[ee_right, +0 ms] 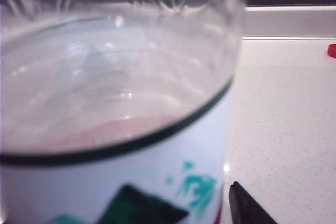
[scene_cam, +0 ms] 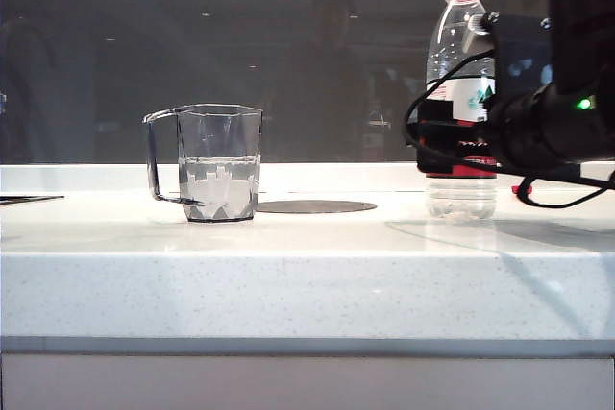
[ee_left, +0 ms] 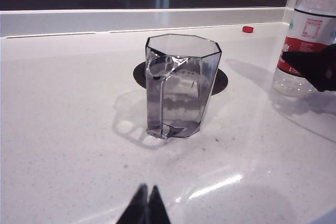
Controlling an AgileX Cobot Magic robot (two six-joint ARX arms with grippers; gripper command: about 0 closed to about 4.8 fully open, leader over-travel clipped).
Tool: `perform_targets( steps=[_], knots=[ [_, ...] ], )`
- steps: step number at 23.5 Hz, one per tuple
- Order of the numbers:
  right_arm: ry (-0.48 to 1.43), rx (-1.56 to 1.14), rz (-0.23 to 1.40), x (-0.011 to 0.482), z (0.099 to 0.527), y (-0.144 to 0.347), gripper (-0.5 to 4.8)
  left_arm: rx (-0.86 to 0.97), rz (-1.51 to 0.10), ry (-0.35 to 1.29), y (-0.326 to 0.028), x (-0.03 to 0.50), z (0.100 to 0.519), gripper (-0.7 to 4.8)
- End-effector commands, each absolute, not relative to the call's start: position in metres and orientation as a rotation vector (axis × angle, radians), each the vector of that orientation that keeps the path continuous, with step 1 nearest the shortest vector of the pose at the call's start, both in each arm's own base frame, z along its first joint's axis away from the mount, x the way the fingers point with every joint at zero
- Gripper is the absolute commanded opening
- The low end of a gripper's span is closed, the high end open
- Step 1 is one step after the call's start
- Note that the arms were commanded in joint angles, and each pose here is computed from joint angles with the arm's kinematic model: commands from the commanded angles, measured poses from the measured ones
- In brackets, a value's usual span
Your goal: Pick up the mineral water bottle on the table and pour water into the mug until it's half full.
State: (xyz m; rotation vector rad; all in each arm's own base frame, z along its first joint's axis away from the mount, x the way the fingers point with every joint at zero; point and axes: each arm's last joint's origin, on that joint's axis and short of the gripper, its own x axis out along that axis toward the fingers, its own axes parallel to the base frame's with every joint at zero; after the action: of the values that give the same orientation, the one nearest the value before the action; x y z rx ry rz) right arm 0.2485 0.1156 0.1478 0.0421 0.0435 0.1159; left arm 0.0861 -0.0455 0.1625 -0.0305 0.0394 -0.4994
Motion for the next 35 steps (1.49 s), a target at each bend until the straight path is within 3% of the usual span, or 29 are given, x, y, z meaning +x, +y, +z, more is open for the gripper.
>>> perform_targets(
  steps=[1,9,20,21,23,24,26,35],
  knots=[
    [-0.01,0.066,0.137,0.239,0.159,0.112,4.69,-0.032,-0.503,0.024,-0.046,0.086,0.165,-0.04],
    [0.018,0.109,0.171,0.21,0.169,0.098,4.79,-0.032,-0.489,0.024,-0.044,0.087,0.165,-0.04],
    [-0.005,0.145,0.378,0.161,0.185,0.119,4.79,-0.035,-0.2,0.018,-0.018,0.096,0.165,-0.04],
    [-0.002,0.145,0.401,0.157,0.188,0.121,4.31,-0.035,-0.169,0.018,-0.015,0.096,0.165,-0.04],
    [-0.001,0.146,0.452,0.145,0.195,0.124,2.53,-0.036,-0.099,0.017,-0.008,0.097,0.165,-0.04],
    [-0.008,0.152,0.483,0.137,0.201,0.124,1.24,-0.037,-0.035,0.016,-0.002,0.097,0.165,-0.04],
    [-0.017,0.16,0.514,0.126,0.208,0.122,0.12,-0.037,0.04,0.015,0.005,0.097,0.165,-0.04],
    [-0.037,0.151,0.458,0.106,0.222,0.098,-0.02,-0.037,0.034,0.014,0.005,0.097,0.165,-0.04]
  ],
)
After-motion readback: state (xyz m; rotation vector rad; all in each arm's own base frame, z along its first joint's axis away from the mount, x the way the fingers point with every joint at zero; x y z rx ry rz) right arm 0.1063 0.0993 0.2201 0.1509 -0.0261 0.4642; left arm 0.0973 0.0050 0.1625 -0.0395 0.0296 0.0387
